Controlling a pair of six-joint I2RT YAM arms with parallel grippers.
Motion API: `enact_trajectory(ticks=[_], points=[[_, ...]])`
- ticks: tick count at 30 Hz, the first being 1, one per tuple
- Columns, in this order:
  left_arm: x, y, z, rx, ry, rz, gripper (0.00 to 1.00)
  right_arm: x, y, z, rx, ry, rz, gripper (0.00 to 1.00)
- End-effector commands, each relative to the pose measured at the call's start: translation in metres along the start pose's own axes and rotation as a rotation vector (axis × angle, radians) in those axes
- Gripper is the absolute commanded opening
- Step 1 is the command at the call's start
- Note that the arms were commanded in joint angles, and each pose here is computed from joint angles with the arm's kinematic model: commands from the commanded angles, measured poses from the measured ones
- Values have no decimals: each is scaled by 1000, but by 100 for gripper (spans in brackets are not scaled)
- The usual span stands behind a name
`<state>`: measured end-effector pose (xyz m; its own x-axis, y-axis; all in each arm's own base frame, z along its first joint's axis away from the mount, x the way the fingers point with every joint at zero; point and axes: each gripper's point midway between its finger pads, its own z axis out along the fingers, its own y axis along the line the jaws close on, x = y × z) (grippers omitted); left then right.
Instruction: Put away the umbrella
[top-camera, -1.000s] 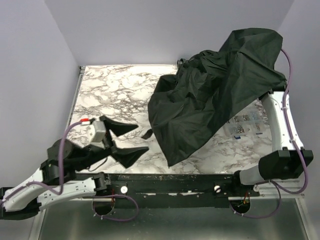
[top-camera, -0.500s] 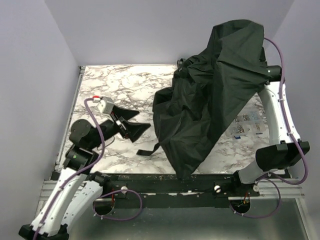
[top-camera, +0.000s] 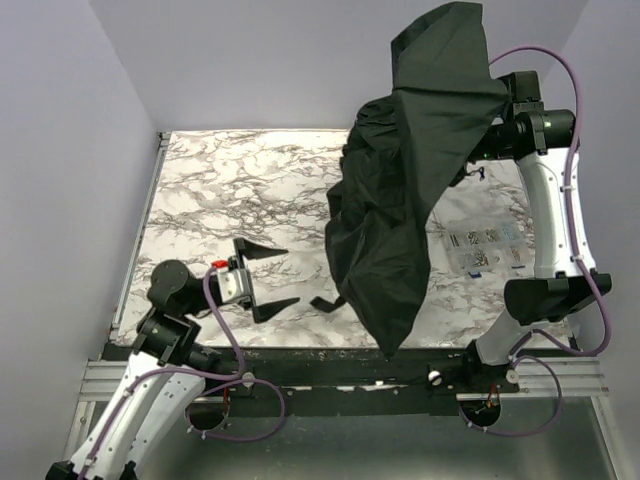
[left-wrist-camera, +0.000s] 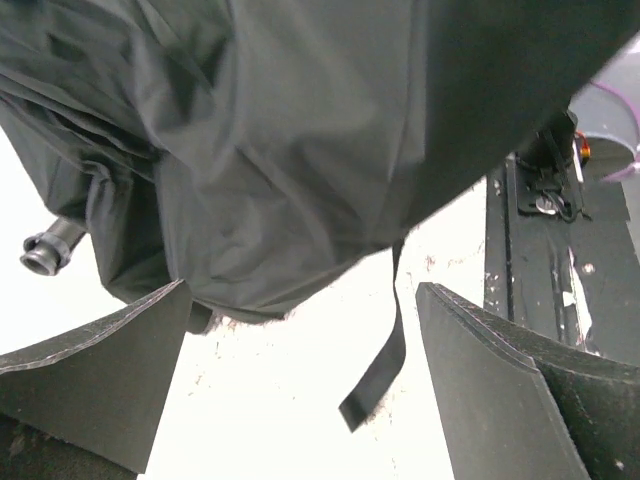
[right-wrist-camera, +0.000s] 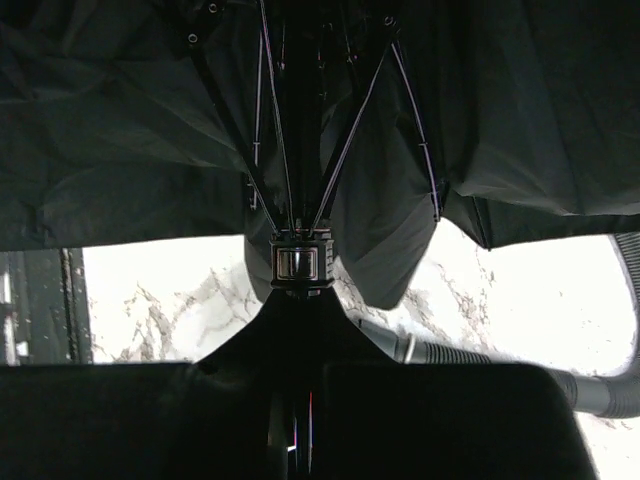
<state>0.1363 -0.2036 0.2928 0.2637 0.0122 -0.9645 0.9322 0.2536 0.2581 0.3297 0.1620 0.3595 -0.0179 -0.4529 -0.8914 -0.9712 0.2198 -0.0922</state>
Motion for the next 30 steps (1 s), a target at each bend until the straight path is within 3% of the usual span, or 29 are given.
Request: enact_trajectory(ticks=[1, 6, 10, 14, 19, 24, 30], points=[[38, -25, 0, 128, 14, 48, 95, -28, 9, -6, -25, -95, 53, 0], [44, -31, 11, 174, -34, -112, 89, -50, 18, -10, -51, -176, 65, 0], [47, -40, 19, 227, -8, -224, 83, -55, 19, -14, -39, -181, 21, 0], [46, -44, 20, 244, -4, -238, 81, -63, 20, -17, -36, -199, -14, 0], [51, -41, 18, 207, 11, -217, 78, -52, -4, -16, 55, -127, -4, 0], [61, -36, 18, 180, 39, -188, 75, -59, 9, -17, 7, -163, -24, 0], [43, -18, 24, 111, 7, -243, 76, -58, 24, -13, -35, -222, -34, 0]])
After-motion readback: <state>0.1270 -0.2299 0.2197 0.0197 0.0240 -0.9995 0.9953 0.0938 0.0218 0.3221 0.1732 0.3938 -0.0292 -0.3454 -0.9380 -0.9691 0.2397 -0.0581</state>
